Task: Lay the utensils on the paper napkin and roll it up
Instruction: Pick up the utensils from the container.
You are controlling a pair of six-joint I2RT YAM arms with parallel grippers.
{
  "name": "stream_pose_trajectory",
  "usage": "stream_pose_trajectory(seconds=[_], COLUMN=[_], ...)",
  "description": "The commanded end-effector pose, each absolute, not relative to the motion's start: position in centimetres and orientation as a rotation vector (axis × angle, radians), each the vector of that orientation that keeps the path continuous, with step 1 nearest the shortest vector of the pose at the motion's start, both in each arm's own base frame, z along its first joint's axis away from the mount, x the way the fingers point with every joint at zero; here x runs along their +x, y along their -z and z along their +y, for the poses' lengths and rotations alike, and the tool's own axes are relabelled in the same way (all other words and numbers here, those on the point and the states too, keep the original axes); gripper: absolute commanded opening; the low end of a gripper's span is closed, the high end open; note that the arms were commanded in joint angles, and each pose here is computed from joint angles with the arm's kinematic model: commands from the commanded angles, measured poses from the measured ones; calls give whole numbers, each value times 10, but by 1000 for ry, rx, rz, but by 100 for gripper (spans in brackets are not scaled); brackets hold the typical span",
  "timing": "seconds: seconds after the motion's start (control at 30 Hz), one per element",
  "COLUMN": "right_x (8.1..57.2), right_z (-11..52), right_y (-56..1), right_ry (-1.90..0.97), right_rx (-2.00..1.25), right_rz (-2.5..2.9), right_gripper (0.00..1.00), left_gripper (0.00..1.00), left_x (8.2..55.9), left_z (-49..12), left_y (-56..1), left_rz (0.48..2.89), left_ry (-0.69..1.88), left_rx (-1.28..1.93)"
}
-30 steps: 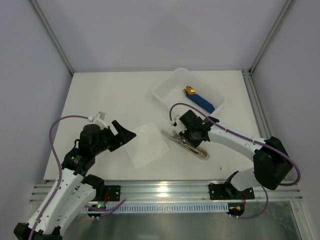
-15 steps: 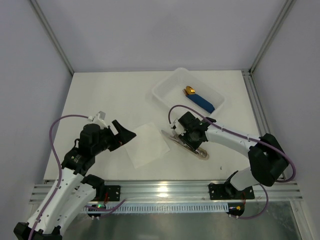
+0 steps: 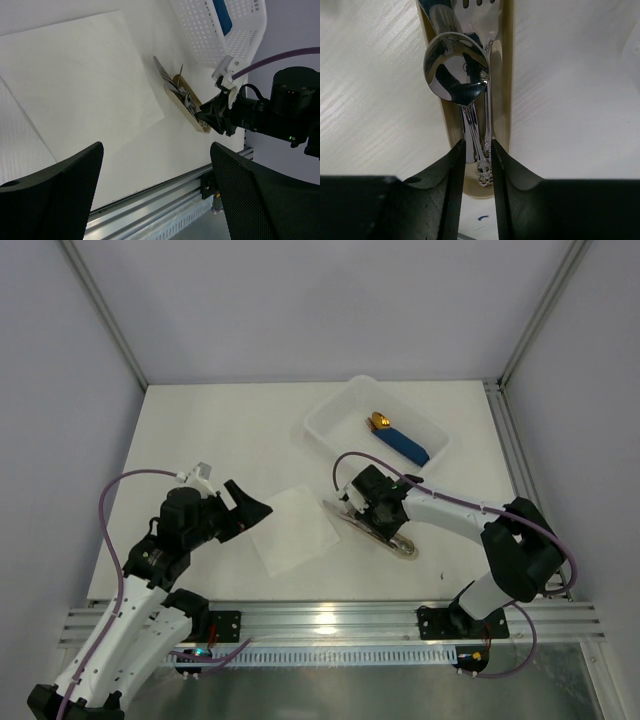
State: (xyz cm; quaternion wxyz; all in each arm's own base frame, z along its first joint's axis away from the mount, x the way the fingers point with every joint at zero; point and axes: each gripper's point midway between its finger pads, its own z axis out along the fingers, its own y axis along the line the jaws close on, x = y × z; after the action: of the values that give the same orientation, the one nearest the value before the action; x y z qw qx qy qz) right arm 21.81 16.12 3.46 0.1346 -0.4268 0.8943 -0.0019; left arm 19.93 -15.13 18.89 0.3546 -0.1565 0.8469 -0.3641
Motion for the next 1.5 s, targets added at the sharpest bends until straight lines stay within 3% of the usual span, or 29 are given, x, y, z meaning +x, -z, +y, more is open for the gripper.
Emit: stream_pose_trajectory(seconds=[0.0, 0.3, 0.73, 1.2, 1.47], right_x=[230, 231, 230, 248, 251], right_z=[176, 177, 180, 179, 242], right_y=[-42, -38, -43, -95, -150], right_ry=[-35, -36, -55, -5, -105], right_rx=[-1234, -1236, -1228, -1104, -1158], right_rz=[2541, 2552, 2547, 2446, 2300], right_gripper=[30, 25, 4, 4, 4], left_gripper=[89, 89, 89, 89, 88], left_x=[204, 204, 204, 204, 205], left_z=[-151, -150, -150, -148, -98], left_y=[-203, -200, -200, -204, -192], left_rz=[2149, 2153, 2155, 2150, 2151], left_ry=[944, 936, 936, 928, 610], left_rx=[-383, -386, -387, -396, -622])
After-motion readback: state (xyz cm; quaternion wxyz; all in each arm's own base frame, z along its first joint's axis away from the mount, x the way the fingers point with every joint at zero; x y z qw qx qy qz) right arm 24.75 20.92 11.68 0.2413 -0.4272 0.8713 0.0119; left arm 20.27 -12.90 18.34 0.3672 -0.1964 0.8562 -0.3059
